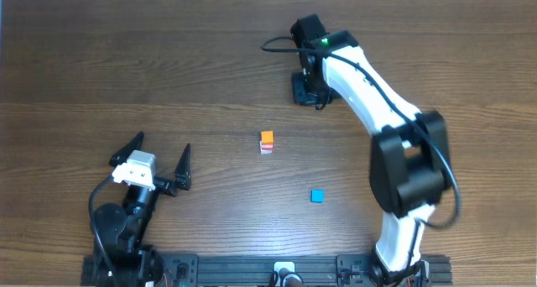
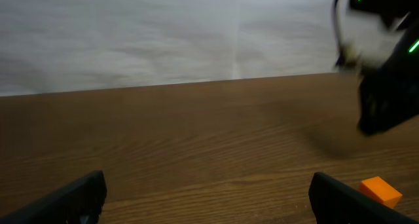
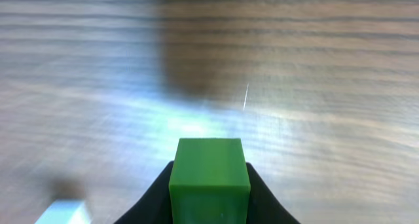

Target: Stack Cubes

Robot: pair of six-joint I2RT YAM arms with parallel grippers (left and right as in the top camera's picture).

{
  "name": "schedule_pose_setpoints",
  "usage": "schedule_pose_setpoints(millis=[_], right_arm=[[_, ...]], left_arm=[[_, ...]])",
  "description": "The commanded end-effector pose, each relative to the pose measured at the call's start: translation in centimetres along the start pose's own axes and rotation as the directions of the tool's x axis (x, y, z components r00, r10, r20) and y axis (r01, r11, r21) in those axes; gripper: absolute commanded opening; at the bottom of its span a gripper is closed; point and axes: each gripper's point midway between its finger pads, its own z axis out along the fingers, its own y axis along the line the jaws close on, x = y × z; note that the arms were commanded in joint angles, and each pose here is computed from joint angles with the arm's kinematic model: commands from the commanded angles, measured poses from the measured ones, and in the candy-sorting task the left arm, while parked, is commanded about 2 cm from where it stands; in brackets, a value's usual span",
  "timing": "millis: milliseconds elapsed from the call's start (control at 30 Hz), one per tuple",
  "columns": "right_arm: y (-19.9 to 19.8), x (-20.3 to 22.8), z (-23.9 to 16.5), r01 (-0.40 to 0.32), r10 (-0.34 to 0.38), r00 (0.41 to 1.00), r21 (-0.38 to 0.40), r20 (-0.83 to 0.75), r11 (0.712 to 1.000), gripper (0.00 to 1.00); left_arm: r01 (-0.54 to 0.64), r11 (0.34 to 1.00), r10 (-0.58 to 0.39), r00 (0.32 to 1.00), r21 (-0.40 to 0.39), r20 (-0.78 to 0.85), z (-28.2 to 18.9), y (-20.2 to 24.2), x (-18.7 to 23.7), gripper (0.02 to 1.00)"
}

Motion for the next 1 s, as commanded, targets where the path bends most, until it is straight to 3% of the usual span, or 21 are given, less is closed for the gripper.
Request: schedule_pose_setpoints(millis=[33, 200, 467, 1000], right_arm=[[3.0, 1.1, -7.6, -0.005, 0.013, 0.993, -0.062, 0.116, 0.998, 0.042], [6.6, 3.9, -10.2, 0.001, 0.011, 0.992, -0.097, 0.124, 0.995, 0.012], [11.1, 6.2, -9.9, -0.003, 0.016, 0.993, -0.111, 0.113, 0.994, 0.012], [11.2, 7.7, -6.3, -0.070, 0.070, 0.998, -0.023, -0.002, 0.997, 0.012]], left_arm=[[-0.019, 1.000, 0.019, 1.000, 0.005, 0.004, 0.0, -0.1, 0.1, 1.000], [-0.019, 1.000, 0.019, 1.000, 0.005, 0.004, 0.0, -0.1, 0.1, 0.998], [-0.019, 1.000, 0.019, 1.000, 0.005, 0.004, 0.0, -0.1, 0.1, 1.000], [-0.019, 1.000, 0.019, 1.000, 0.005, 0.004, 0.0, -0.1, 0.1, 0.996]])
